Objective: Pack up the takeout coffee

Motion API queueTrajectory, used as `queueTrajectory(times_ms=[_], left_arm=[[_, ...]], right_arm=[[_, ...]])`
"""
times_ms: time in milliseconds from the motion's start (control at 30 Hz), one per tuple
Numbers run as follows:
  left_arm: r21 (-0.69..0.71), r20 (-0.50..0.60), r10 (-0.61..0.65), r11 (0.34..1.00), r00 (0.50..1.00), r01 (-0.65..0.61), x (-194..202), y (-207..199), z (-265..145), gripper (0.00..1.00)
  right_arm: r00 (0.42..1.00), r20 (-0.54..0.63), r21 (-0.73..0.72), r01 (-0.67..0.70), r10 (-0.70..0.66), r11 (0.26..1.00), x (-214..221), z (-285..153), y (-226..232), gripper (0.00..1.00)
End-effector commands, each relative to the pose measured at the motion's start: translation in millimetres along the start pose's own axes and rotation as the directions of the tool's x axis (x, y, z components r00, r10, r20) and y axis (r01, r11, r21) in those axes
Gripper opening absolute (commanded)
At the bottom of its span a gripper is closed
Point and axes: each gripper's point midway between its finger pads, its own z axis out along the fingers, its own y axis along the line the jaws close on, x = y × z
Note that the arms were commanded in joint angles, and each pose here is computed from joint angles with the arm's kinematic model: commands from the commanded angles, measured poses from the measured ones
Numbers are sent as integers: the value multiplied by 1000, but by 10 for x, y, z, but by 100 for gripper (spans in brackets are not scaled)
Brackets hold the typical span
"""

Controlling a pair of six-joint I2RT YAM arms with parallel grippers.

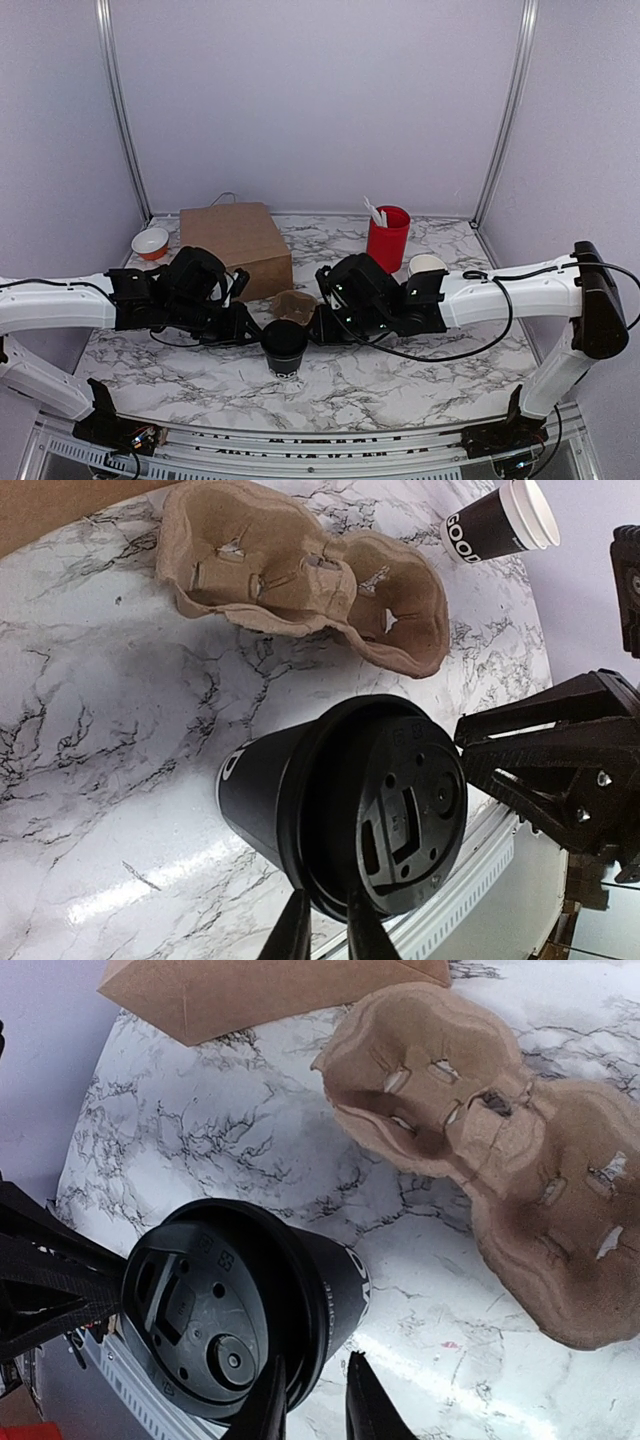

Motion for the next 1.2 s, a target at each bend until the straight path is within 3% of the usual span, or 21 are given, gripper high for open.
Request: queueTrajectory(times_ms=[0, 333, 433, 633, 733, 900, 1167], left_arm=[[4, 21, 35, 999, 999, -35, -77, -96, -62, 16], [-28, 41, 37, 999, 998, -35, -97, -41, -132, 16], [-35, 72, 41, 999, 997, -38, -157, -54, -212, 16], [-83, 145, 47, 996, 988, -35, -290, -2, -397, 18], [-93, 184, 36, 996, 982, -19, -354, 33, -496, 20], [-103, 248, 13, 995, 969, 12, -455, 86, -657, 26], [-109, 326, -10, 993, 945, 48, -532, 157, -886, 33]], right_arm=[[998, 54, -17, 38, -37, 999, -181, -175, 179, 22], [988, 36, 40, 150, -151, 988, -207, -273, 146, 28], [968, 36, 4, 248, -248, 969, -256, -321, 275, 38], [855, 4, -82, 516, -518, 852, -222, -363, 578, 73], [780, 17, -135, 622, -625, 772, -173, -381, 716, 85], [672, -2, -175, 729, -741, 662, -100, -284, 819, 90], [593, -70, -161, 787, -802, 596, -54, 24, 727, 91]])
